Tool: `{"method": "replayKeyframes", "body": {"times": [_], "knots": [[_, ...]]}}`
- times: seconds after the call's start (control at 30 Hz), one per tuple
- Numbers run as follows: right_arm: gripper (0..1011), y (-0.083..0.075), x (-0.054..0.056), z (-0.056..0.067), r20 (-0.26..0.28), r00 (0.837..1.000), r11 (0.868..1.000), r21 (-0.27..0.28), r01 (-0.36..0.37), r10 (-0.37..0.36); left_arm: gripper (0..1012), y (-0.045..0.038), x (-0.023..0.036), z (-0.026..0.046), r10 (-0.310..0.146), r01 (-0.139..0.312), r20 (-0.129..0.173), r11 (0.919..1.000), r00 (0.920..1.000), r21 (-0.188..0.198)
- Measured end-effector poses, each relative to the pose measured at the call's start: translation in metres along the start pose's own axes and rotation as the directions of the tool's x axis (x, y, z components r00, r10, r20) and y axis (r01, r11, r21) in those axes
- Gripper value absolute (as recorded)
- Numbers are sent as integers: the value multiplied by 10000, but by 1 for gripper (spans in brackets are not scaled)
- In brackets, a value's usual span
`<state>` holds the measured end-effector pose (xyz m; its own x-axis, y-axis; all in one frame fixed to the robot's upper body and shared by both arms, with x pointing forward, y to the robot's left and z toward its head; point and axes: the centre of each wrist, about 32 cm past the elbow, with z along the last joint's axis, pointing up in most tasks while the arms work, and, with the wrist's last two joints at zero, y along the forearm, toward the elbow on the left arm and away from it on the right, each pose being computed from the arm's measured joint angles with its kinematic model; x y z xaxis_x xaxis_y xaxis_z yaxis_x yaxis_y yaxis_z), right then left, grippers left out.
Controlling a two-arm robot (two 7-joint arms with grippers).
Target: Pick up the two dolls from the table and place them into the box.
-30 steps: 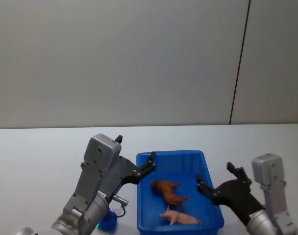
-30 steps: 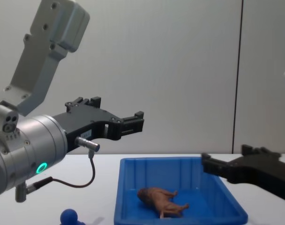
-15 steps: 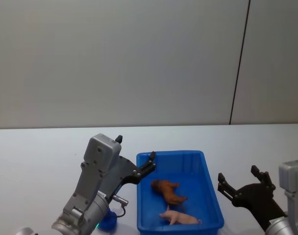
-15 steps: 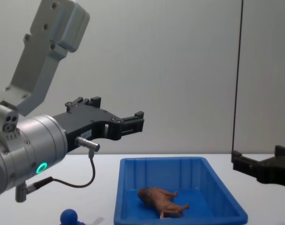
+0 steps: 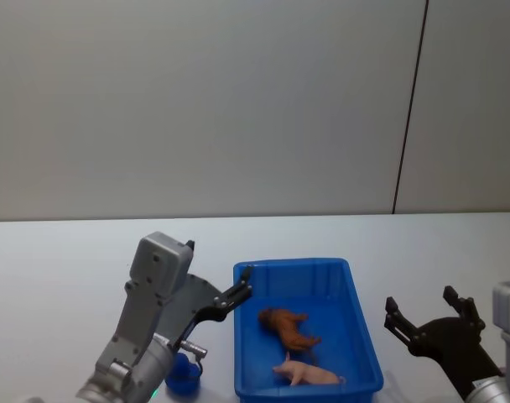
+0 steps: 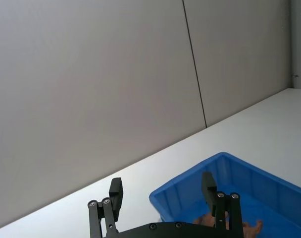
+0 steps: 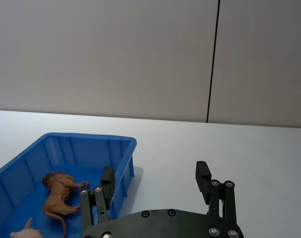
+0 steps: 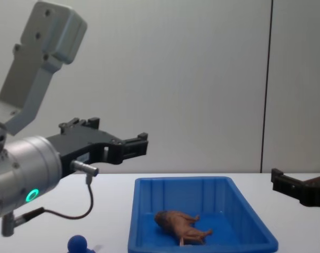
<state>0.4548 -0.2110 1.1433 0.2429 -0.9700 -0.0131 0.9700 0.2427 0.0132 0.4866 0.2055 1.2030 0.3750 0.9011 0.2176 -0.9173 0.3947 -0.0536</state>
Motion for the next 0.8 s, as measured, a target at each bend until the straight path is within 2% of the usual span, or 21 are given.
{"method": "replayKeyframes", "body": {"times": [0.37, 0.57, 0.8], "knots": [[1001, -21, 8, -1, -26, 10000, 10000, 12, 90, -90, 1001, 136, 84, -43, 408, -377, -375, 9961, 9985, 795], [1001, -27, 11, -2, -37, 9999, 9999, 17, 121, -121, 1001, 214, 143, -84, 537, -438, -666, 9889, 9963, 1419], [1001, -30, 13, -2, -40, 9999, 9999, 21, 142, -142, 1001, 268, 188, -140, 586, -373, -997, 9784, 9933, 2031]]}}
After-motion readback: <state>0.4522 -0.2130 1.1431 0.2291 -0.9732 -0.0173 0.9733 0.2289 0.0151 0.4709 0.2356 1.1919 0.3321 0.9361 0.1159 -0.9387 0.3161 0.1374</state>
